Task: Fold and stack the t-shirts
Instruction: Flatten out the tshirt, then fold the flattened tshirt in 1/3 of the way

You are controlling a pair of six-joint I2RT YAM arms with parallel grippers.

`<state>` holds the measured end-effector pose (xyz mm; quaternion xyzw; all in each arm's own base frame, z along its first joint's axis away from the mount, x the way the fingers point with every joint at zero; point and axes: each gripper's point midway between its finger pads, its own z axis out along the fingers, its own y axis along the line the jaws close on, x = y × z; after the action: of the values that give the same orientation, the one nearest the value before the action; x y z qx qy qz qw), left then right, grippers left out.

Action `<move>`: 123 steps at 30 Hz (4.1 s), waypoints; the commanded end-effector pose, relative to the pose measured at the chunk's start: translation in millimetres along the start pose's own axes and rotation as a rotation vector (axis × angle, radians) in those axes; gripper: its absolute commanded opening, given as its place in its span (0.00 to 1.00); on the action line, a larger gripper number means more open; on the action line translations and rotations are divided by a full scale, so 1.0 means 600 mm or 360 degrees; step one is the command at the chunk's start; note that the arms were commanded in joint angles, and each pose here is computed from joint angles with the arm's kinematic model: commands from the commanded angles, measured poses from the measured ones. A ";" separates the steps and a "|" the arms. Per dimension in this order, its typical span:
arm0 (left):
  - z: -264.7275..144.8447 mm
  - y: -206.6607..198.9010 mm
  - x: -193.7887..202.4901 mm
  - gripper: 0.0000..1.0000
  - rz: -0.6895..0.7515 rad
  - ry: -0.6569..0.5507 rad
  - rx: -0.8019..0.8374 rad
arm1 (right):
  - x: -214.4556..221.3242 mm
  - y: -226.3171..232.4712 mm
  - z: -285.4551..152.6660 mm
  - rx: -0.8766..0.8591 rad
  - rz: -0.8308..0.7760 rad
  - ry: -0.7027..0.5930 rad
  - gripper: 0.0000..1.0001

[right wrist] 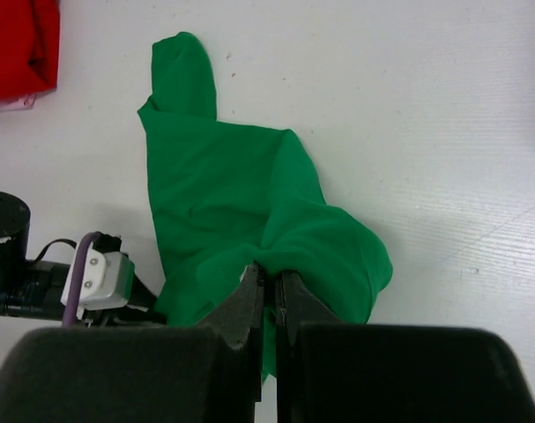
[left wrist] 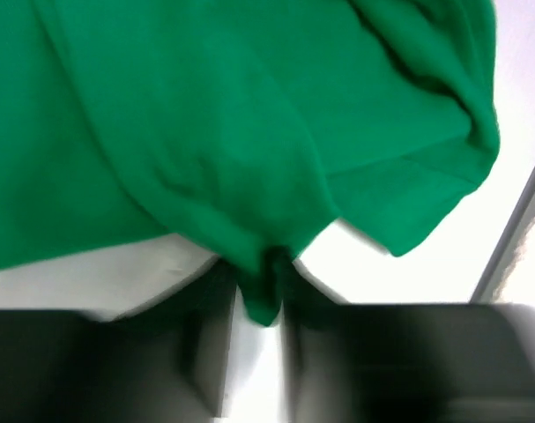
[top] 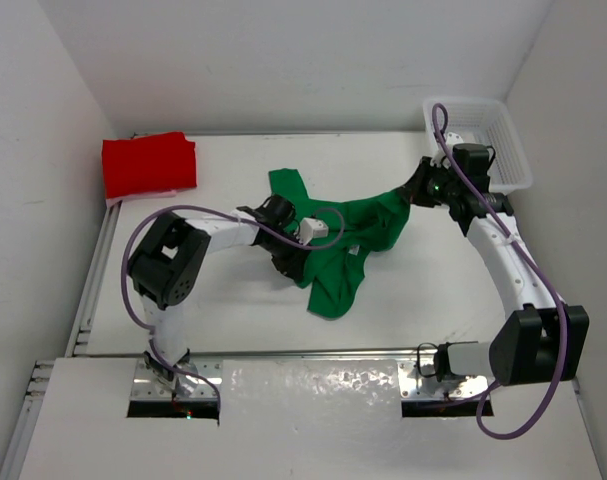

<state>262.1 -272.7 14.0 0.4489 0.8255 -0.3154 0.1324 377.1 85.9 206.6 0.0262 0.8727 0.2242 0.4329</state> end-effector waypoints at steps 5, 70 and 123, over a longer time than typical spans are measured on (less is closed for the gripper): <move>-0.024 0.008 -0.014 0.00 0.0056 0.0005 -0.0106 | -0.036 -0.001 -0.008 0.0035 -0.0067 -0.0104 0.00; -0.370 0.110 0.288 0.00 0.0020 0.0381 -0.1586 | 0.352 0.000 -0.053 -0.0034 0.0087 0.0405 0.00; -0.421 0.233 0.240 0.52 -0.0793 0.0118 -0.1259 | 0.053 -0.092 0.097 0.0409 -0.0362 0.0488 0.49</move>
<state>350.4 91.4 77.3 0.1422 0.9559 0.1574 0.2033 441.0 79.3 98.1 -0.0713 0.9480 0.0632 0.3038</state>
